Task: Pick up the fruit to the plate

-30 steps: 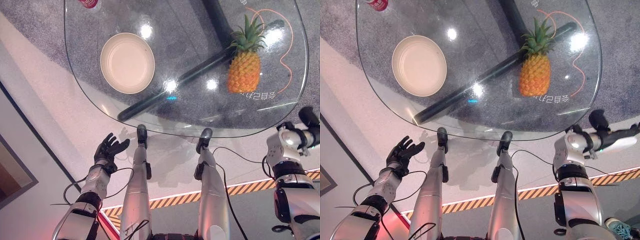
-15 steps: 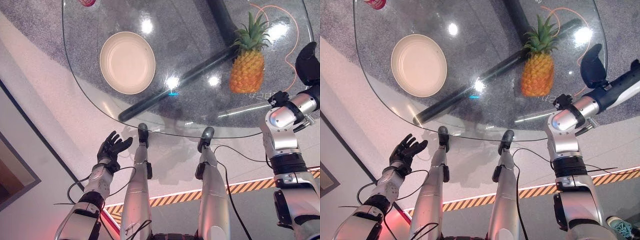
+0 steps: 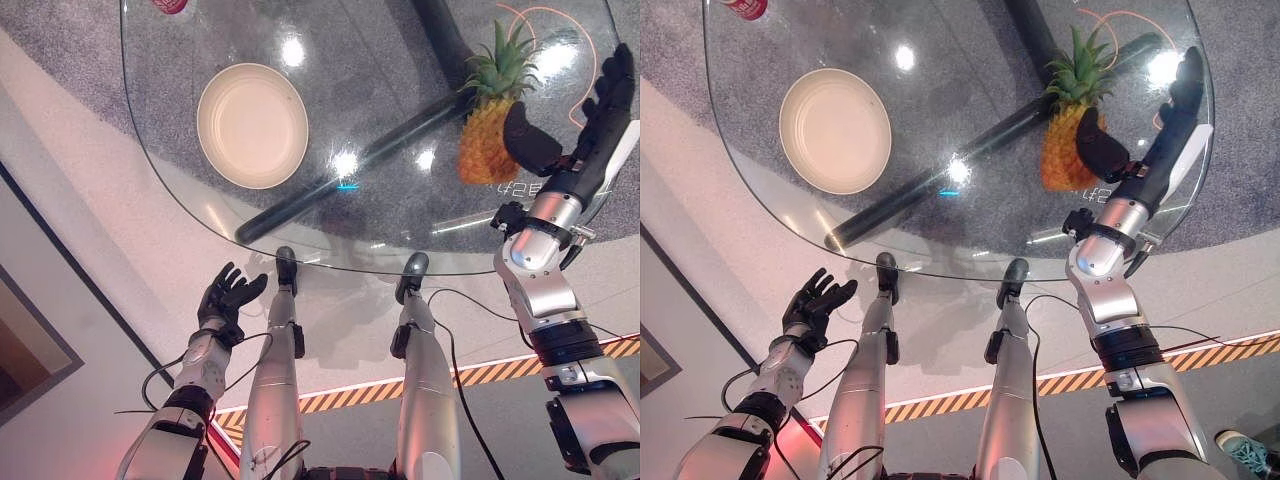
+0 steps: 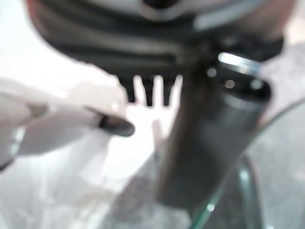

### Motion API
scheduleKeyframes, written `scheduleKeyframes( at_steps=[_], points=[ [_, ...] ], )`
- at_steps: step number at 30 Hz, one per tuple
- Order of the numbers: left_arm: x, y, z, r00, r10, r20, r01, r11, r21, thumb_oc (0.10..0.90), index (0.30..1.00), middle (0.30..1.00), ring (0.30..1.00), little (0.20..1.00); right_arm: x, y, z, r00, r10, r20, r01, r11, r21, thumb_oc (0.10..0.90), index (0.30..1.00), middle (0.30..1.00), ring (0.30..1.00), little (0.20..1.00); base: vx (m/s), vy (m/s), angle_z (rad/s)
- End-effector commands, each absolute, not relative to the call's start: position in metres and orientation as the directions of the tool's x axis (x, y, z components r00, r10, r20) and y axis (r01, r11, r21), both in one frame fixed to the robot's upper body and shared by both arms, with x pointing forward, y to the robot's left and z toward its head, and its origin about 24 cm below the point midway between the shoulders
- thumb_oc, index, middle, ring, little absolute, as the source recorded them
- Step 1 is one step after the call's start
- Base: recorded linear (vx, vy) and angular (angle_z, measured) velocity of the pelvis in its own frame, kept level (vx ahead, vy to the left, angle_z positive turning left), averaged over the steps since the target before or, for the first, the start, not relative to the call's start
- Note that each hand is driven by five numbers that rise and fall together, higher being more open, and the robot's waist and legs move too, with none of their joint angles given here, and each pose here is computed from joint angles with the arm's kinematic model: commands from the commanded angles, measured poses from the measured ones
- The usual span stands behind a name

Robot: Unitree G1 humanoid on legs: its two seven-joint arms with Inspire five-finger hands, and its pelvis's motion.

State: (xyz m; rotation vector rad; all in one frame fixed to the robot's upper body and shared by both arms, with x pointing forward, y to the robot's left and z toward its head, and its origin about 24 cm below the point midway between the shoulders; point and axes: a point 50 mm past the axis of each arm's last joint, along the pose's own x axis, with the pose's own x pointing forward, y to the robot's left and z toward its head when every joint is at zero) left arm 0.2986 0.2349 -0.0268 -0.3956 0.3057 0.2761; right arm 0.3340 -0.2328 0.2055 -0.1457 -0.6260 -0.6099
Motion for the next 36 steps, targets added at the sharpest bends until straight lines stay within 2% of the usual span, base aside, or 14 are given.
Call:
scheduleKeyframes(
  at_steps=[1, 13, 36],
  points=[
    [0.265, 0.257, -0.052, 0.869, 0.284, -0.404, -0.412, 0.869, -0.274, 0.8, 0.9, 0.9, 0.9, 0.9, 0.316, -0.233, 0.236, 0.556, -0.415, 0.72, 0.535, 0.842, 0.072, 0.8, 0.9, 0.9, 0.9, 0.9, 0.0, 0.0, 0.0],
    [0.264, 0.253, -0.054, 0.869, 0.275, -0.411, -0.402, 0.876, -0.265, 0.8, 0.9, 0.9, 0.9, 0.9, 0.317, -0.227, 0.23, 0.599, -0.392, 0.698, 0.517, 0.855, 0.036, 0.8, 0.9, 0.9, 0.9, 0.9, 0.0, 0.0, 0.0],
    [0.266, 0.256, -0.051, 0.868, 0.269, -0.418, -0.394, 0.884, -0.251, 0.8, 0.9, 0.9, 0.9, 0.9, 0.334, -0.228, 0.201, 0.778, -0.341, 0.528, 0.448, 0.89, -0.086, 0.8, 0.9, 0.9, 0.9, 0.9, 0.0, 0.0, 0.0]
  ],
)
